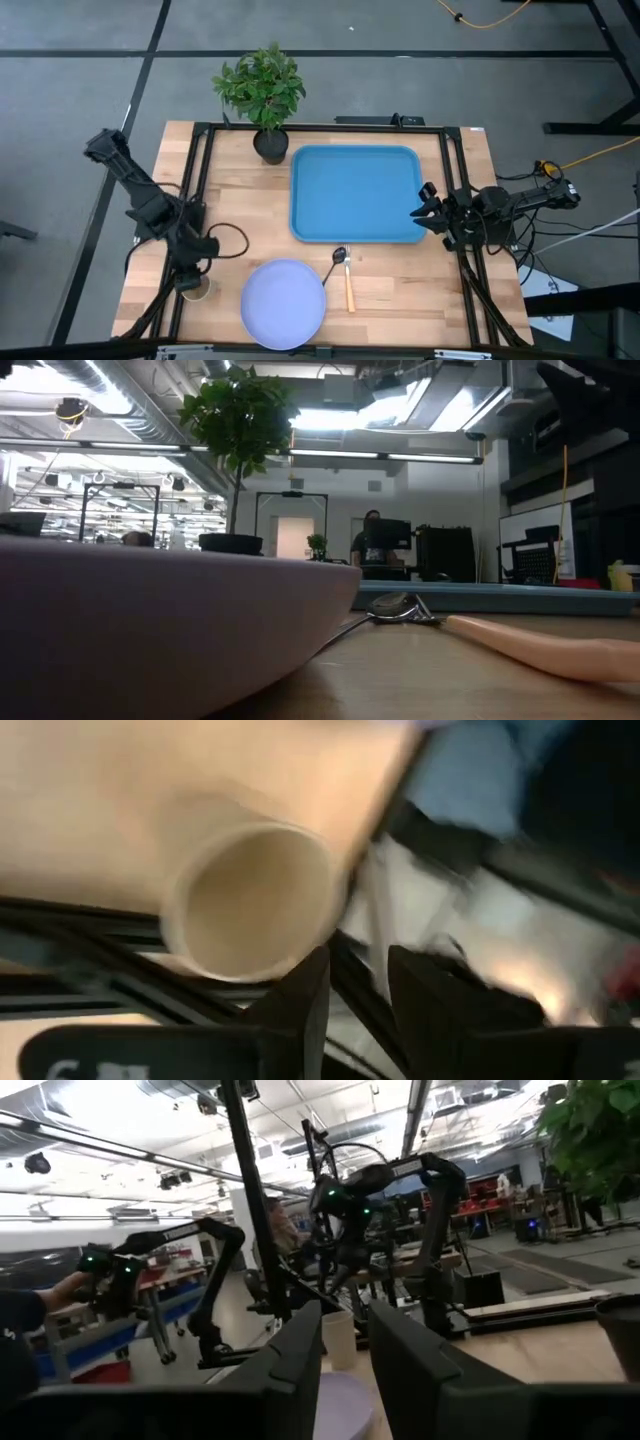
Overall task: Pick and place plate/cup/fork/spoon on tray
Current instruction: Put the cup on the bottom left of the tray, then adjust the fork
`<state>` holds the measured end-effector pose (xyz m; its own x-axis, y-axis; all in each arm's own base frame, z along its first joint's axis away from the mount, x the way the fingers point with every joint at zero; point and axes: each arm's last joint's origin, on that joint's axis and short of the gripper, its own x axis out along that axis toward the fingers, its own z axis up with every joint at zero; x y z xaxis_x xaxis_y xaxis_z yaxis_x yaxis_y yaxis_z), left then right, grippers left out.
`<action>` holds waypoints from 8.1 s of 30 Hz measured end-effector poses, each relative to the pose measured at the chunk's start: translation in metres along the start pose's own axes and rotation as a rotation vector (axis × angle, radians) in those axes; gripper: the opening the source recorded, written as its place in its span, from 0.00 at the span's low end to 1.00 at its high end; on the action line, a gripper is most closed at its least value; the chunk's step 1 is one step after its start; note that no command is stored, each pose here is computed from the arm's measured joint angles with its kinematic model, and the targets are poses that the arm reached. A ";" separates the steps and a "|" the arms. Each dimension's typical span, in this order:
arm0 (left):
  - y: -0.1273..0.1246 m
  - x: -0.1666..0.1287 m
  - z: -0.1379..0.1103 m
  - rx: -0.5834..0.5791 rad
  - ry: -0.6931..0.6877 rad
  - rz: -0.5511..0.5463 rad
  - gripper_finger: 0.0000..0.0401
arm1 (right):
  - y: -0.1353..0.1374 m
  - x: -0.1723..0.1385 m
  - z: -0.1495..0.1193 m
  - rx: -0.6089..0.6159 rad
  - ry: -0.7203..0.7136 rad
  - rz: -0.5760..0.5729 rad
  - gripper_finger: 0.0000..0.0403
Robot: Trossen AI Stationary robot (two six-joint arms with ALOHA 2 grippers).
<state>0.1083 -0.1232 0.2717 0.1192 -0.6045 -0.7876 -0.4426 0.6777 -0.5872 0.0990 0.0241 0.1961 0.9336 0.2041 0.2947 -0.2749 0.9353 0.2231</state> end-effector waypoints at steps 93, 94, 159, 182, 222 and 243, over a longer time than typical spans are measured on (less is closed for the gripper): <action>0.027 -0.030 0.286 0.197 -0.596 0.571 0.00 | -0.004 -0.002 -0.018 0.156 0.189 -0.062 0.22; 0.027 -0.027 0.287 0.199 -0.586 0.575 0.00 | -0.004 -0.002 -0.018 0.156 0.189 -0.062 0.22; -0.119 0.003 0.076 0.685 -0.300 0.971 0.18 | 0.036 0.056 0.030 0.089 -0.102 0.157 0.22; 0.001 0.019 0.033 0.677 -0.669 0.683 0.18 | 0.097 0.231 0.027 0.216 0.709 -0.384 0.22; 0.053 0.025 0.032 0.925 -1.165 0.475 0.18 | 0.050 0.237 -0.106 0.952 1.065 -1.197 0.22; 0.055 0.024 0.033 0.879 -1.196 0.513 0.18 | 0.062 0.263 -0.154 0.683 1.095 -1.210 0.22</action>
<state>0.1158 -0.0867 0.2146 0.9205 0.1382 -0.3654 -0.0699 0.9785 0.1941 0.3628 0.1800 0.1440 0.3005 -0.0962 -0.9489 0.8508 0.4768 0.2211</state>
